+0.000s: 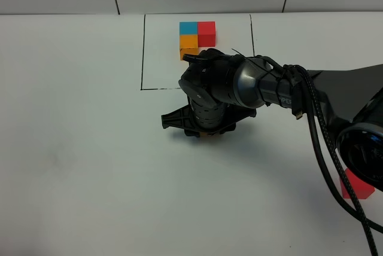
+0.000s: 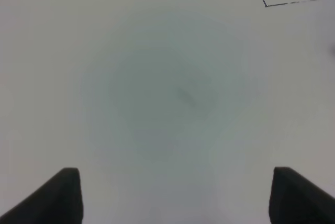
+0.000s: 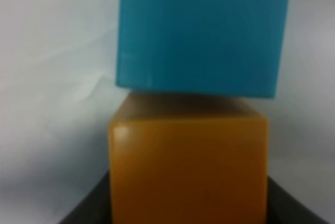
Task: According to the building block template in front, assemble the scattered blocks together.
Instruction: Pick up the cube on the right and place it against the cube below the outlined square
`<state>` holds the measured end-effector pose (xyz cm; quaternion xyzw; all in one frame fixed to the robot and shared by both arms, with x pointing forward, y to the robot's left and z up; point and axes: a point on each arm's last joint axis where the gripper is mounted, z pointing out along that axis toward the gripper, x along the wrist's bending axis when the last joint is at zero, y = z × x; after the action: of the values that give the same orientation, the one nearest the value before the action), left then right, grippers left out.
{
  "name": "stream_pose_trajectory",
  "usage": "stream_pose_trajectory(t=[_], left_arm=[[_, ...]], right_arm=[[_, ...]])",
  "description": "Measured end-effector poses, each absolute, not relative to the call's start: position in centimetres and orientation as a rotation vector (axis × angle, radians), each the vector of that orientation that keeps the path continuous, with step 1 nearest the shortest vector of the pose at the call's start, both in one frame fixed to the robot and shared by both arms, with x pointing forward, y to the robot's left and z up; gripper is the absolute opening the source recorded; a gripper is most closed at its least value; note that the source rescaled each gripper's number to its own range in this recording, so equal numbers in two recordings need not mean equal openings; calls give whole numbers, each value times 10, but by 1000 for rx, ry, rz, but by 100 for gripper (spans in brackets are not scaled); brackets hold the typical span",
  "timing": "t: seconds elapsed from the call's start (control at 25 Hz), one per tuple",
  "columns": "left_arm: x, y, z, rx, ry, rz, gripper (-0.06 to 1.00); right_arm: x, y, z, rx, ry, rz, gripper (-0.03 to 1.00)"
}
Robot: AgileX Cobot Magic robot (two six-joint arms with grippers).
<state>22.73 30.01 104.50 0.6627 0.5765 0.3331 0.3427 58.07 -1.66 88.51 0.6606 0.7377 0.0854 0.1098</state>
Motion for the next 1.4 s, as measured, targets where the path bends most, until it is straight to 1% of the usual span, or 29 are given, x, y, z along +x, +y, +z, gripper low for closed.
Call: stream_pose_trajectory(t=[1.4], left_arm=[[227, 300, 1045, 1724, 1497, 867, 66]], right_arm=[[582, -16, 884, 2010, 2104, 279, 0]])
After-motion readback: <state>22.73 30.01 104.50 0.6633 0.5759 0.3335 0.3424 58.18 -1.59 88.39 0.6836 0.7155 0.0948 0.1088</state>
